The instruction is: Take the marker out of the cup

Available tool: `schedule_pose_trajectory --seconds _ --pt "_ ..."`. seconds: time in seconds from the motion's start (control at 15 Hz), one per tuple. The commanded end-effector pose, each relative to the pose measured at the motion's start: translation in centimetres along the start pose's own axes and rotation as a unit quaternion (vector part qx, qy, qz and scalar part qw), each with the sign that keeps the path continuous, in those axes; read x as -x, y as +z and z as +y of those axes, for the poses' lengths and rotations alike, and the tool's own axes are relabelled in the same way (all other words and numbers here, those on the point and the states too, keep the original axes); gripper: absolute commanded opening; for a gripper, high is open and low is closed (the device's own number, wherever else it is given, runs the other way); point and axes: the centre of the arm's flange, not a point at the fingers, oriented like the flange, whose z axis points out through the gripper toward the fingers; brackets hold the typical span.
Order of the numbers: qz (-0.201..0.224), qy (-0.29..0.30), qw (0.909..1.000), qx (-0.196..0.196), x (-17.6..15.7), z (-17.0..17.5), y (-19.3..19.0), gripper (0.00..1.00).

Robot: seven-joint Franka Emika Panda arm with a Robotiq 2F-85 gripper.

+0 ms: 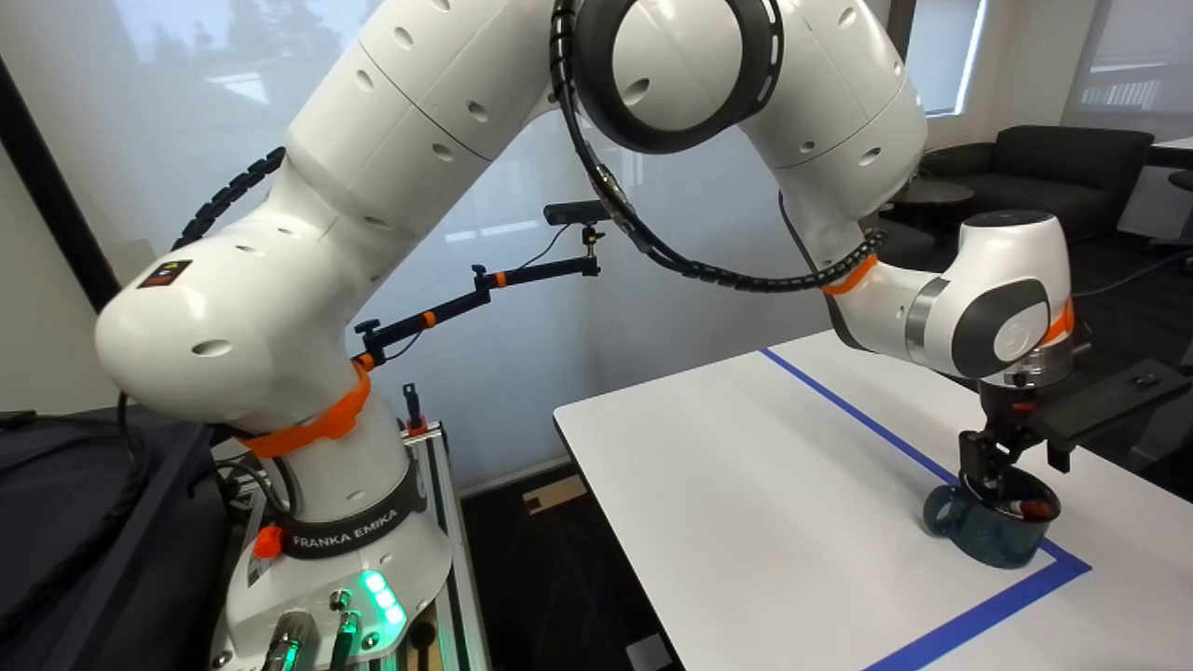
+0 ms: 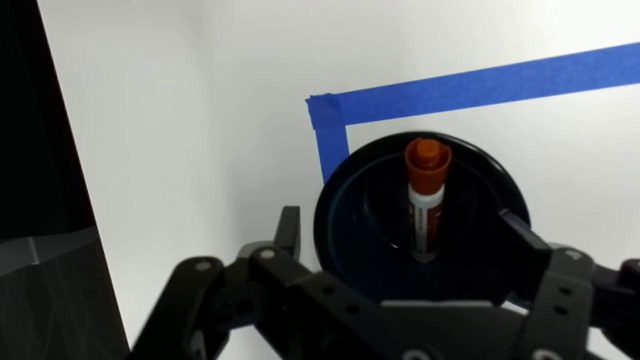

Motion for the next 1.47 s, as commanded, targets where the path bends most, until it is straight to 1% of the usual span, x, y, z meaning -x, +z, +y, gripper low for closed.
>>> schedule_pose_trajectory --seconds 0.0,0.07,0.27,0.33,0.53,0.6,0.93,1.0,1.13,1.2,1.33,1.4 --pt "0.0 0.002 1.0 -0.008 0.1 0.6 0.3 0.62" --pt "0.0 0.002 1.0 -0.008 0.2 0.6 0.3 0.52" --pt "0.001 0.003 0.9999 -0.01 0.1 0.4 0.5 0.31" --pt "0.001 0.003 0.9999 -0.01 0.0 0.4 0.6 0.29" --pt "0.004 0.005 0.9999 -0.014 -0.2 0.0 1.1 0.27" --pt "0.005 0.006 0.9998 -0.016 -0.3 -0.1 1.3 0.3" --pt "0.011 0.009 0.9996 -0.022 -0.7 -0.5 2.1 0.33" --pt "0.012 0.01 0.9996 -0.023 -0.8 -0.6 2.2 0.3" --pt "0.012 0.01 0.9996 -0.025 -0.7 -0.8 2.4 0.32" --pt "0.012 0.012 0.9995 -0.027 -0.7 -1.0 2.5 0.37" --pt "0.012 0.014 0.9994 -0.029 -0.6 -1.2 2.7 0.33" --pt "0.013 0.015 0.9994 -0.03 -0.6 -1.3 2.7 0.25"
